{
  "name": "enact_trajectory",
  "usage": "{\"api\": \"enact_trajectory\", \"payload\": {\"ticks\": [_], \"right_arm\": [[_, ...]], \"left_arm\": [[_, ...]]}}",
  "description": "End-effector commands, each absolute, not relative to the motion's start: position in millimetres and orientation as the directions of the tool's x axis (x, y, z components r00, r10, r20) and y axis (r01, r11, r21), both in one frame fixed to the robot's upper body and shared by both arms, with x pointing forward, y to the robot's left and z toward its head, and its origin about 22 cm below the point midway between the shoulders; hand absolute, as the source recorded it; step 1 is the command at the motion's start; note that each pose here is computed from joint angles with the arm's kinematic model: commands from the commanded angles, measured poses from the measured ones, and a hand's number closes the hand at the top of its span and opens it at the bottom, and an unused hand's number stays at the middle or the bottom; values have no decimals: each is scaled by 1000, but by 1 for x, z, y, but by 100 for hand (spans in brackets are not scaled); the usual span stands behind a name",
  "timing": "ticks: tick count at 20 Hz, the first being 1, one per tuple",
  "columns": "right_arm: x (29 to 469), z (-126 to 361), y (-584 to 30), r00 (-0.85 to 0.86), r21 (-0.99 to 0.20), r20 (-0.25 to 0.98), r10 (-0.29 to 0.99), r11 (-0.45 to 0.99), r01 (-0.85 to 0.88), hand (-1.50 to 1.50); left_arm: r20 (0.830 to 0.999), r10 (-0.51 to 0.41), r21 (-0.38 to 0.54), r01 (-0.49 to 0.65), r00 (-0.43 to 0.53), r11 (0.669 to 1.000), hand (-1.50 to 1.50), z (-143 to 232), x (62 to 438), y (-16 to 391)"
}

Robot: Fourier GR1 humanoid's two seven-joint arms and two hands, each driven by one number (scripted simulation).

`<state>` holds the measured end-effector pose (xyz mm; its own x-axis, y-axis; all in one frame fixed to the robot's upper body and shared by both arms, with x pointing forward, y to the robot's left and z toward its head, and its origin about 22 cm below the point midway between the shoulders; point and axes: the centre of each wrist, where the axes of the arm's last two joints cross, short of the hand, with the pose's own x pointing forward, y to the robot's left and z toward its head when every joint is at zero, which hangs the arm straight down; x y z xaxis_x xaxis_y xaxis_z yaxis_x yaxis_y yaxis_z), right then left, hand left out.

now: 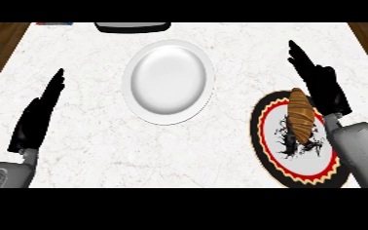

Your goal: Pick the croissant from the plate and place it in the plate

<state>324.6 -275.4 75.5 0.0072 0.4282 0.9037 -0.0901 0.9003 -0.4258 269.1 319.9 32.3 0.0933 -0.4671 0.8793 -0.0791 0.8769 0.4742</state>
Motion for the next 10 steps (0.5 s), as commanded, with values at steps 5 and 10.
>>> {"api": "enact_trajectory", "payload": {"ticks": [5,10], "right_arm": [[347,85,-251,-46,17,999,-11,989,147,150],[333,56,-272,-92,-146,965,245,795,589,-150]], "left_arm": [[961,-273,274,-35,38,961,0,13,269,300],[979,-198,199,-16,55,980,0,-2,252,292]]}}
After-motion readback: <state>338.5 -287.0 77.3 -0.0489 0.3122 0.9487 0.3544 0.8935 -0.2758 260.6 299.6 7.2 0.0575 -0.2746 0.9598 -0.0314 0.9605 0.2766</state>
